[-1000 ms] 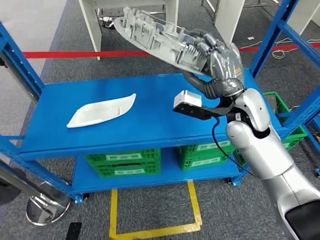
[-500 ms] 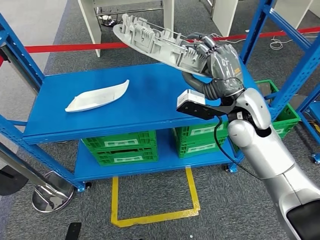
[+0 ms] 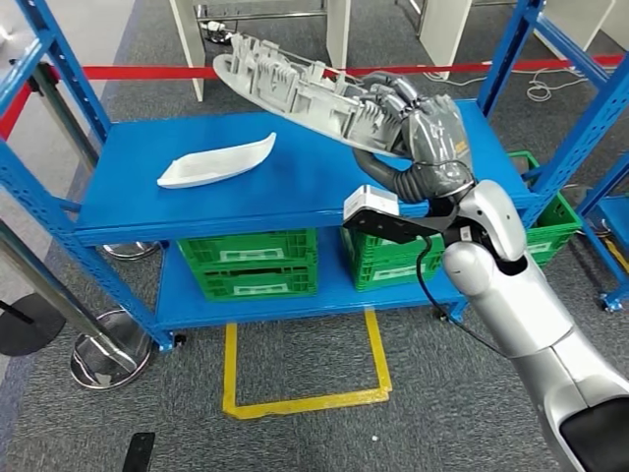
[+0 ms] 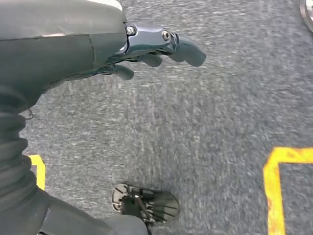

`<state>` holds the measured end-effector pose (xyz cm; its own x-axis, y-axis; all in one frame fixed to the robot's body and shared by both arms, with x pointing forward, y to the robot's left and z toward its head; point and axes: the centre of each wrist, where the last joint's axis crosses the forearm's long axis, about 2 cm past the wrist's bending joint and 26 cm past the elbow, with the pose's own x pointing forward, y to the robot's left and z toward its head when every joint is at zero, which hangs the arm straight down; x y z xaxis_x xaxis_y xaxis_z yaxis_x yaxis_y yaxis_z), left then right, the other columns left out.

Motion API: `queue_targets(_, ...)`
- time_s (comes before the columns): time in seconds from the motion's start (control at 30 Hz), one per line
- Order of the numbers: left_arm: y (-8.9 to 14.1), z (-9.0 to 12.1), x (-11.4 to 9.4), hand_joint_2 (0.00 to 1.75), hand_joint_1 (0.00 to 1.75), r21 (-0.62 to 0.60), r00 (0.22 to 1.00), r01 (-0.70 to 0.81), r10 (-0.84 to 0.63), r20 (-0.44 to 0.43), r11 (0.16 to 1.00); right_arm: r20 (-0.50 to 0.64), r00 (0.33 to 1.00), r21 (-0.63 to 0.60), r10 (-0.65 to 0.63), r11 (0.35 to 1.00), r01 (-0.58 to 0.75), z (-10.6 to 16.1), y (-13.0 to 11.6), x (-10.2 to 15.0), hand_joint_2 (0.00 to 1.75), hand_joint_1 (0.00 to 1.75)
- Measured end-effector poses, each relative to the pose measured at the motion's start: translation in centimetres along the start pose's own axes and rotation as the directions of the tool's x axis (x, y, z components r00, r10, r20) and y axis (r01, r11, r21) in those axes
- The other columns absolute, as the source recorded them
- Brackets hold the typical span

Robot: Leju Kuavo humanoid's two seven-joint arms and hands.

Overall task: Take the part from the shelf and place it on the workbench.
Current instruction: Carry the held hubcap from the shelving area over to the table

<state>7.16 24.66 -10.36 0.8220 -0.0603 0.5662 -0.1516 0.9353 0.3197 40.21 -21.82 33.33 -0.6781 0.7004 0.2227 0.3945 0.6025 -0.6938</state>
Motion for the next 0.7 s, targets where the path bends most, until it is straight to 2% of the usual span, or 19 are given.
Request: queue_targets(0.7,0.57,-0.20,-0.16,1.75,0.00,0.026,1.000,-0.012,0.012,-0.011,1.000,0.000,1.000,-0.027,-0.009,1.000,0.009,0.15,-0.23,-0.27,1.75,1.75)
